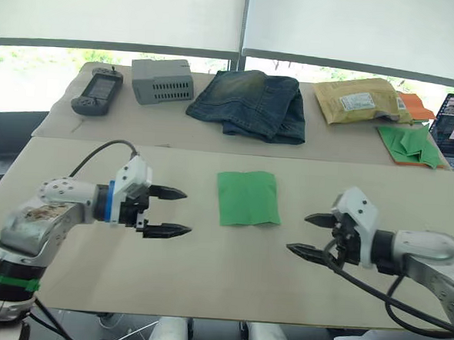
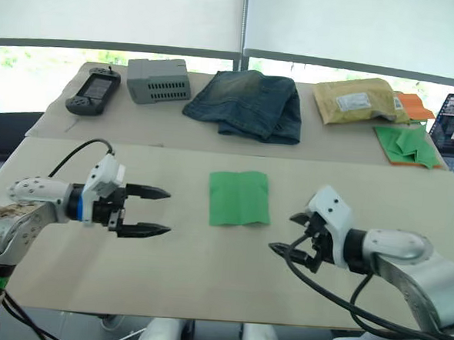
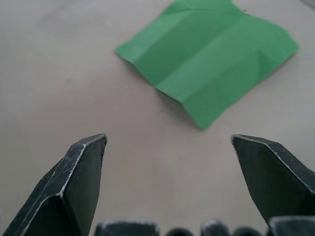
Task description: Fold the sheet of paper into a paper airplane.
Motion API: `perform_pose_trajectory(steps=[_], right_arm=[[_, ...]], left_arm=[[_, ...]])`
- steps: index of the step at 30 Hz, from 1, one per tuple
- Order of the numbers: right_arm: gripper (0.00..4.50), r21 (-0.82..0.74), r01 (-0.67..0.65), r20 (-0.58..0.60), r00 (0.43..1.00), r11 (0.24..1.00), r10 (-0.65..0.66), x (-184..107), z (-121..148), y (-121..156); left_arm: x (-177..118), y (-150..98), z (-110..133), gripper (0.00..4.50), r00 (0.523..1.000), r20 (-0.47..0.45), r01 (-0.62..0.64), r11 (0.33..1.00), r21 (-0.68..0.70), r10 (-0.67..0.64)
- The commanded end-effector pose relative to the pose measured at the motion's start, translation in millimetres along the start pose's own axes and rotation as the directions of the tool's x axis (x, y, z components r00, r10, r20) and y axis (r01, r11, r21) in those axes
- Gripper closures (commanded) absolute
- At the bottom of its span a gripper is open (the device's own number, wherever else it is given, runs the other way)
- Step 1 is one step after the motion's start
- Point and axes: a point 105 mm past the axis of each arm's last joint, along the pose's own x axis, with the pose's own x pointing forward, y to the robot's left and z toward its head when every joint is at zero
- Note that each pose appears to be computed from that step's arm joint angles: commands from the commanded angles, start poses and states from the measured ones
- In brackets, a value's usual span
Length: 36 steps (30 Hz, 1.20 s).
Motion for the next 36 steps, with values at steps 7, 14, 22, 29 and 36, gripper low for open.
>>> perform_pose_trajectory(steps=[7,14,22,29,36], right_arm=[[0.03,-0.069,0.248,0.057,0.968,0.966,-0.244,16,17,-39],[0.00,-0.045,0.333,0.048,0.943,0.942,-0.331,13,15,-48],[0.00,-0.062,0.454,0.098,0.889,0.889,-0.447,16,13,-62],[0.00,0.078,0.253,0.089,0.962,0.964,-0.260,21,10,-28],[0.00,0.197,0.113,0.006,0.993,0.974,-0.117,26,-16,11]], left_arm=[[55,45,13,0.00,0.984,0.057,-0.177,0.979,0.099,0.172],[106,52,0,2.48,0.988,0.004,-0.155,0.982,0.104,0.155],[146,51,-32,4.49,0.983,-0.127,-0.120,0.989,0.089,0.131],[156,38,-51,4.49,0.977,-0.178,-0.101,0.992,0.080,0.114],[158,33,-57,4.49,0.975,-0.190,-0.100,0.992,0.079,0.114]])
